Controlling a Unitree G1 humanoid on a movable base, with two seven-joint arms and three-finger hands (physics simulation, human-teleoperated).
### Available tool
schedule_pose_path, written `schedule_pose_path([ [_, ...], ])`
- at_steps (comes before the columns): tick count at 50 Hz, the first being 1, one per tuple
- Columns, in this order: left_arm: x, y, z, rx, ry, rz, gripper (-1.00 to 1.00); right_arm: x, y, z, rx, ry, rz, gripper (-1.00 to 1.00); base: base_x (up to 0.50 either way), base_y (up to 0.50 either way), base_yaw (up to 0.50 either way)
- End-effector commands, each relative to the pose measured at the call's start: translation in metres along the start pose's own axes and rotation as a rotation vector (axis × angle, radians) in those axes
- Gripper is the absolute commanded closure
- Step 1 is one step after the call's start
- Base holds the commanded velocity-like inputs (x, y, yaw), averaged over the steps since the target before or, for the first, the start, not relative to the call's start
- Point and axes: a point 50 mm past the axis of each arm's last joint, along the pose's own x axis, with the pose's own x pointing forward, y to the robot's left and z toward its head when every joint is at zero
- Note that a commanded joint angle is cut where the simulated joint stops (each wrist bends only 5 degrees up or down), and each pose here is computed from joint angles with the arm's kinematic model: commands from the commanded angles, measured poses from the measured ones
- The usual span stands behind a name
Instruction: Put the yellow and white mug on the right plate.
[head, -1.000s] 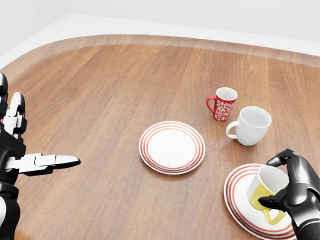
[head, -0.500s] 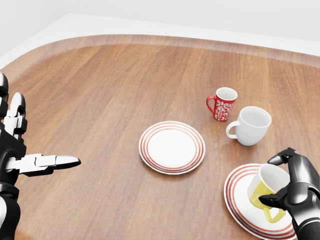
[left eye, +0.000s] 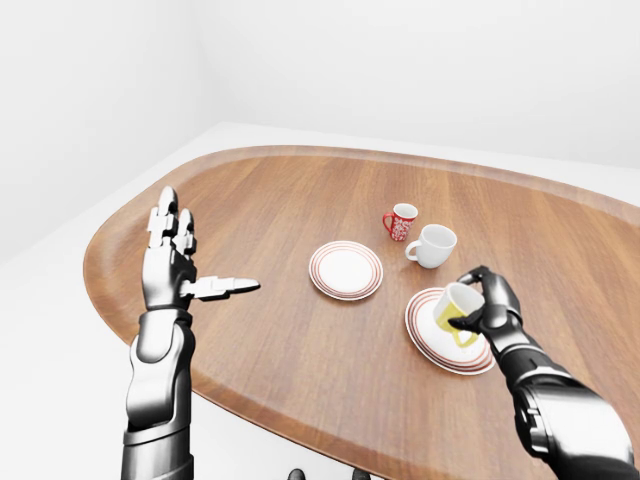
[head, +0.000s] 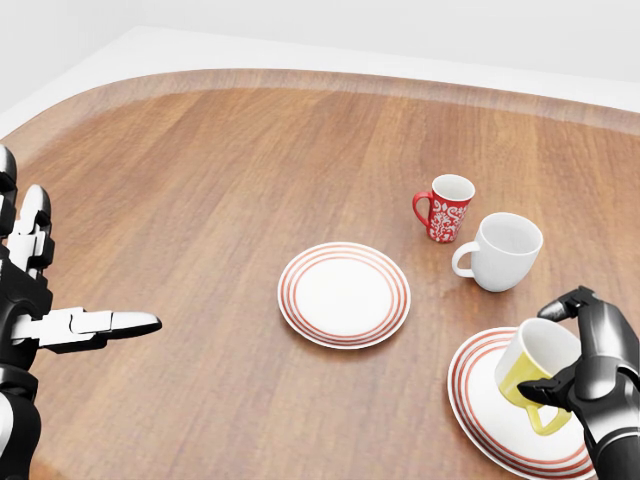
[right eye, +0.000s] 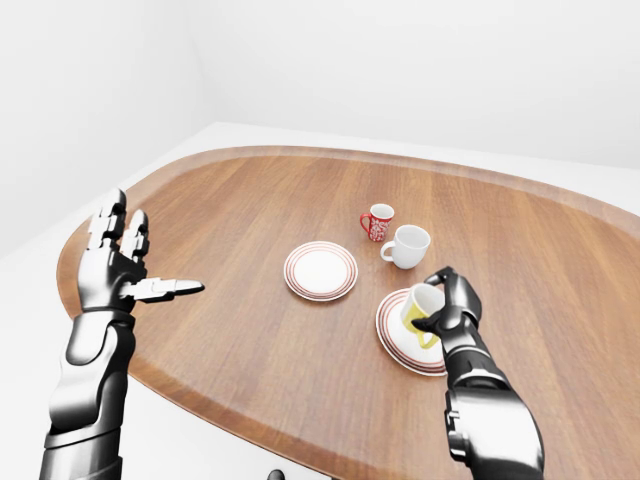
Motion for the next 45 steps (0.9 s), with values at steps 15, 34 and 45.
schedule_pose_path([
  [15, 0.0000, 0.0001, 0.0000, 0.000, 0.000, 0.000, -1.00, 0.0006, -0.0016, 0.0021, -0.020, -0.011, -0.016, -1.00, 0.00, 0.00, 0.00],
  [34, 0.0001, 0.0001, -0.0004, 0.000, 0.002, 0.000, -1.00, 0.0007, -0.0021, 0.0018, -0.015, -0.008, -0.018, -1.00, 0.00, 0.00, 0.00],
  [45, -0.0011, -0.0011, -0.0019, 0.001, 0.008, -0.003, -1.00, 0.0020, -0.0044, 0.0047, 0.003, -0.014, -0.015, -1.00, 0.00, 0.00, 0.00],
])
